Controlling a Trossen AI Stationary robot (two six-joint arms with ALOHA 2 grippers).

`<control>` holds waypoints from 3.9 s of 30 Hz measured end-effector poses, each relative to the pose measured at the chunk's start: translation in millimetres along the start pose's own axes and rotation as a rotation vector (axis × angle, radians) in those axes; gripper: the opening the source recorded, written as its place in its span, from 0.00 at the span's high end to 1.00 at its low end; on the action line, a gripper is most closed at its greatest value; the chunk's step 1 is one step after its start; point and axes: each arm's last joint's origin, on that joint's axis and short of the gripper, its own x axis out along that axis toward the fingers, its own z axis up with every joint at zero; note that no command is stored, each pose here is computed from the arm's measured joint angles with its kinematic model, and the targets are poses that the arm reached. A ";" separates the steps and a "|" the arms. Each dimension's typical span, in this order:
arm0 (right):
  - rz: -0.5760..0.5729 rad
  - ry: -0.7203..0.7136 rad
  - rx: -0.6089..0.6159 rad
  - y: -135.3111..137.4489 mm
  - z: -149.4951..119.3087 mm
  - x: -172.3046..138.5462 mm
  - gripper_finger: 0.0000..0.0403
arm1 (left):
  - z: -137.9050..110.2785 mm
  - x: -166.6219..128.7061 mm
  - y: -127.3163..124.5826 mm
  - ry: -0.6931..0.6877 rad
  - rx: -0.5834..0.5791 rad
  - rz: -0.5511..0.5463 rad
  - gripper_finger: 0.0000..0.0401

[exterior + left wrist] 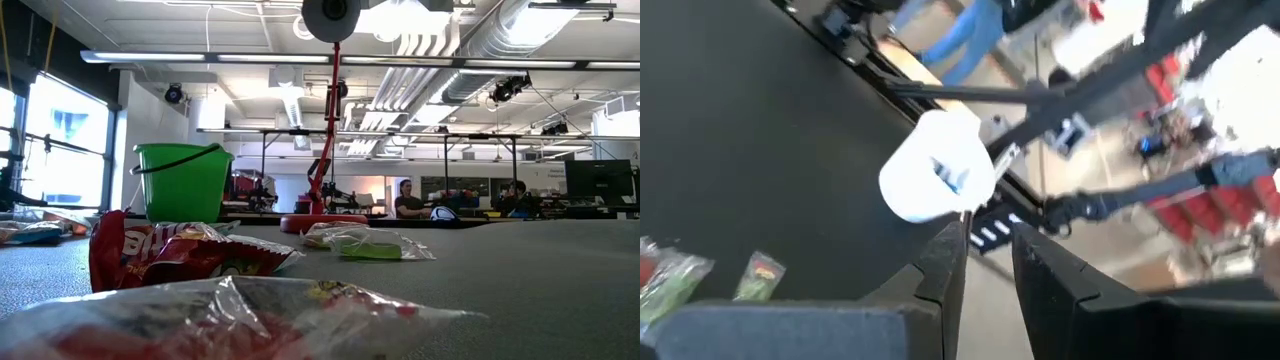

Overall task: Sort candy
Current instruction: Put the red candy into the purple bucket

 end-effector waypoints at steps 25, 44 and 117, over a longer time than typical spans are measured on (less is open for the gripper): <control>-0.025 -0.057 0.024 2.7 -4.2 -2.1 0.52 | -18.9 67.4 0.5 0.974 0.263 0.075 0.68; -0.170 -0.021 0.155 13.9 9.8 59.8 0.52 | -59.9 67.0 -33.2 0.997 0.325 0.014 0.63; 0.067 0.228 0.196 -175.9 -149.1 134.1 0.52 | -123.0 90.4 -18.0 0.608 0.506 0.265 0.65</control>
